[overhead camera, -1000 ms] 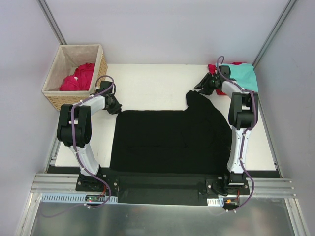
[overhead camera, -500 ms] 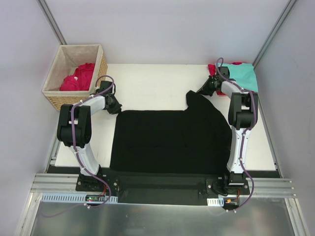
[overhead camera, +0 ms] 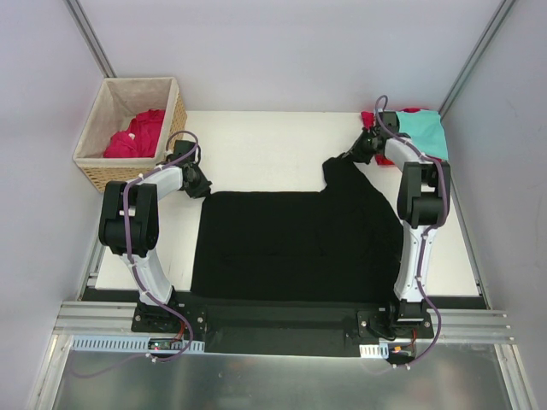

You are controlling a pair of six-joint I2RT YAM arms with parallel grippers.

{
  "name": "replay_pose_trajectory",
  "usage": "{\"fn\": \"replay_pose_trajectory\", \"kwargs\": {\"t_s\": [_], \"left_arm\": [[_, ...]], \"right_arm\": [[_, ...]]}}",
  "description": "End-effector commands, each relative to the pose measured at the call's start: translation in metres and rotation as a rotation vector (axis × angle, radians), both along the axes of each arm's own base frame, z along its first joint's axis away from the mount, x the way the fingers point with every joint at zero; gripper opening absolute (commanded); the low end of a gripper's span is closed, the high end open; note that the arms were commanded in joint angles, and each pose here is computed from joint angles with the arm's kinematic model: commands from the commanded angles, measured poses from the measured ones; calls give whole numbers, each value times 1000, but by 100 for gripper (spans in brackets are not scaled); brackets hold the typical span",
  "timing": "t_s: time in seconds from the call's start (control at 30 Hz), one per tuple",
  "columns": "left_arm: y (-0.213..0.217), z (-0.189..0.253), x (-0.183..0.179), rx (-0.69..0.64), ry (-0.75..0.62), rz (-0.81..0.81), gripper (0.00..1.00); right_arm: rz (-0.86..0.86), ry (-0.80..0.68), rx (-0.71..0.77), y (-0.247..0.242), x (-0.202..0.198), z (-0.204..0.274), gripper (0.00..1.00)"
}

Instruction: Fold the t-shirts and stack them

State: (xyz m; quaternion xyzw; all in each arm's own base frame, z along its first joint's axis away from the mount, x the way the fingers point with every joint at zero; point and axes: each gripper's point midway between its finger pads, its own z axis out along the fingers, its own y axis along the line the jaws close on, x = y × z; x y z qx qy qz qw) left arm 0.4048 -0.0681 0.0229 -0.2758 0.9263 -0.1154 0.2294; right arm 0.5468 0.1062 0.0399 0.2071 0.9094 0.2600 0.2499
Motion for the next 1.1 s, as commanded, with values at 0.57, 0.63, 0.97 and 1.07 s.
{"fn": "replay_pose_trajectory", "kwargs": {"t_s": [0.57,0.63,0.97,1.07], "left_arm": [[-12,65,1,-59,-164,-84,0],[-12,61,2,-60,-156,-84,0],[-20,55,4,-76,-141,-87,0],[-23,54,5,-77,-140,-92,0]], "right_arm": [[22,-182,-136,-4,-13,102,74],[29,-162,-149,-5,-9,87,82],[67,-103,-185,-1,15,49,79],[78,-91,-205,-3,18,41,78]]}}
